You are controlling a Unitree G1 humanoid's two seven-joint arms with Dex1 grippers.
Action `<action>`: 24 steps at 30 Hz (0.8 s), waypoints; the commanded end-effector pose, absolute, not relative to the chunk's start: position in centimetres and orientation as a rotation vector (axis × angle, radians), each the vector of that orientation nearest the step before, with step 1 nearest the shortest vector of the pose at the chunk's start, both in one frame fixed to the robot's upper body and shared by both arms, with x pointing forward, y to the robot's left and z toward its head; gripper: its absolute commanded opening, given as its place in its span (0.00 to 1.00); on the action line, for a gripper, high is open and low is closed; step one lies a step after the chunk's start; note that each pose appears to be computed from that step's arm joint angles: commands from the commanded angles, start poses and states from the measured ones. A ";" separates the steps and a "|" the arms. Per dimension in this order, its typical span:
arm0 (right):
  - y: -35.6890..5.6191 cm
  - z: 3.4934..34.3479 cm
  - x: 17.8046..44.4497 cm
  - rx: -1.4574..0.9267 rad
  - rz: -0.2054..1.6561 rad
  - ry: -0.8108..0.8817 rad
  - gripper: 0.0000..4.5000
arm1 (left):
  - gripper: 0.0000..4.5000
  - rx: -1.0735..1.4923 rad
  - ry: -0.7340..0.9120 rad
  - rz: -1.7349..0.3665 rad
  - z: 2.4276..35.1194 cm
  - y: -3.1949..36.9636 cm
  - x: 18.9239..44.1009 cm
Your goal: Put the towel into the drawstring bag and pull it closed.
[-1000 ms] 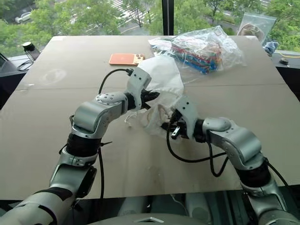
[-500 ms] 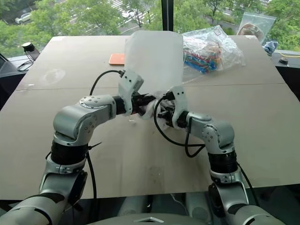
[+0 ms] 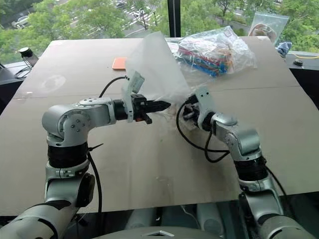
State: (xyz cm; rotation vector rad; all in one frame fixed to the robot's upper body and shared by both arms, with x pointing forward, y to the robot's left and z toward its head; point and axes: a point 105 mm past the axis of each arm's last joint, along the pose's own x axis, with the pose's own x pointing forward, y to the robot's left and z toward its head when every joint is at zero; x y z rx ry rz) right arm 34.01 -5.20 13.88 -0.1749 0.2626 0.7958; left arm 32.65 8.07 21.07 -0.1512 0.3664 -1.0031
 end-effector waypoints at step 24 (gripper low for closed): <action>-2.7 19.9 34.4 0.826 0.894 0.205 0.00 | 0.00 -0.463 0.467 -1.282 24.0 6.7 29.6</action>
